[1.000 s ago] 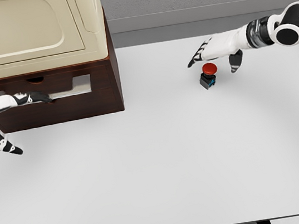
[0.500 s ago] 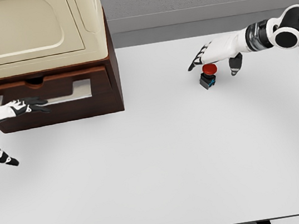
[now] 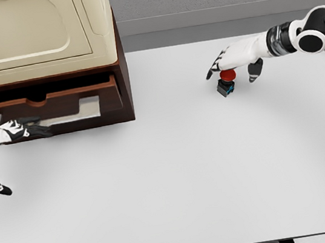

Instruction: Open the cabinet drawer with left arm, and place a switch into the drawer with right arm

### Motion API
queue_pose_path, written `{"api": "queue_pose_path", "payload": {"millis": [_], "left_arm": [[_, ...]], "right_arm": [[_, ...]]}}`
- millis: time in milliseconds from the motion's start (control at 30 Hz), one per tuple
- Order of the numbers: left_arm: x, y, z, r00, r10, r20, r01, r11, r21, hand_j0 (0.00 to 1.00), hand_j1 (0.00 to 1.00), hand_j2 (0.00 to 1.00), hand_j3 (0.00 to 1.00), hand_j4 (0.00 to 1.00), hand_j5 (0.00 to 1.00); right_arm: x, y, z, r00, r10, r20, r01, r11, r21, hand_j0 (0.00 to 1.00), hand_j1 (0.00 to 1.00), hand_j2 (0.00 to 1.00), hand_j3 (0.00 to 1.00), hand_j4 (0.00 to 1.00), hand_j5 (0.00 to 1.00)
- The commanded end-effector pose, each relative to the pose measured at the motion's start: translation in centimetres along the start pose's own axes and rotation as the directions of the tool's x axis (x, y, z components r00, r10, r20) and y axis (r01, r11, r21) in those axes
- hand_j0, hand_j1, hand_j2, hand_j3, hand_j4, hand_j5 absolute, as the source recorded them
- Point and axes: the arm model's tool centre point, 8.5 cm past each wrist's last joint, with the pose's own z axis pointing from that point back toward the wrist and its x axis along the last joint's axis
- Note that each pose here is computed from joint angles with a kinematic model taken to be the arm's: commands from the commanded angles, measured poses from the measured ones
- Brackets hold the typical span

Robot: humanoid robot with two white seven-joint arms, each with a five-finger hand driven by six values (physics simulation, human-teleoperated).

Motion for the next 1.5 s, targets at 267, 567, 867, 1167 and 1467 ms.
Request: {"api": "queue_pose_path", "payload": {"millis": [267, 567, 867, 1167, 1467], "left_arm": [[0.0, -1.3, 1.3, 0.999, -0.042, 0.021, 0.042, 0.998, -0.04, 1.0, 1.0, 1.0, 1.0, 1.0, 1.0], [0.7, -0.9, 2.5, 0.997, -0.041, 0.062, 0.042, 0.999, -0.014, 1.0, 1.0, 1.0, 1.0, 1.0, 1.0], [1.1, -0.7, 3.4, 0.995, -0.047, 0.087, 0.047, 0.999, 0.002, 1.0, 1.0, 1.0, 1.0, 1.0, 1.0], [1.8, 0.4, 4.5, 0.993, -0.017, 0.116, 0.01, 0.998, 0.057, 1.0, 1.0, 1.0, 1.0, 1.0, 1.0], [2.8, 1.6, 3.0, 0.98, -0.033, 0.195, 0.014, 0.995, 0.095, 1.0, 1.0, 1.0, 1.0, 1.0, 1.0]], "right_arm": [[0.0, 0.1, -0.1, 1.0, -0.006, 0.0, 0.006, 1.0, 0.0, 0.94, 0.94, 0.94, 0.94, 0.94, 0.94], [0.1, 0.1, -0.1, 1.0, -0.005, 0.002, 0.005, 1.0, 0.001, 0.92, 0.92, 0.92, 0.92, 0.92, 0.92], [0.1, 0.0, -0.2, 1.0, -0.009, 0.006, 0.009, 1.0, -0.004, 0.73, 0.73, 0.73, 0.73, 0.73, 0.73], [0.1, 0.0, -0.2, 1.0, -0.009, 0.007, 0.009, 1.0, -0.004, 0.74, 0.74, 0.74, 0.74, 0.74, 0.74], [0.2, 0.0, -0.2, 1.0, -0.009, 0.008, 0.009, 1.0, -0.004, 0.73, 0.73, 0.73, 0.73, 0.73, 0.73]]}}
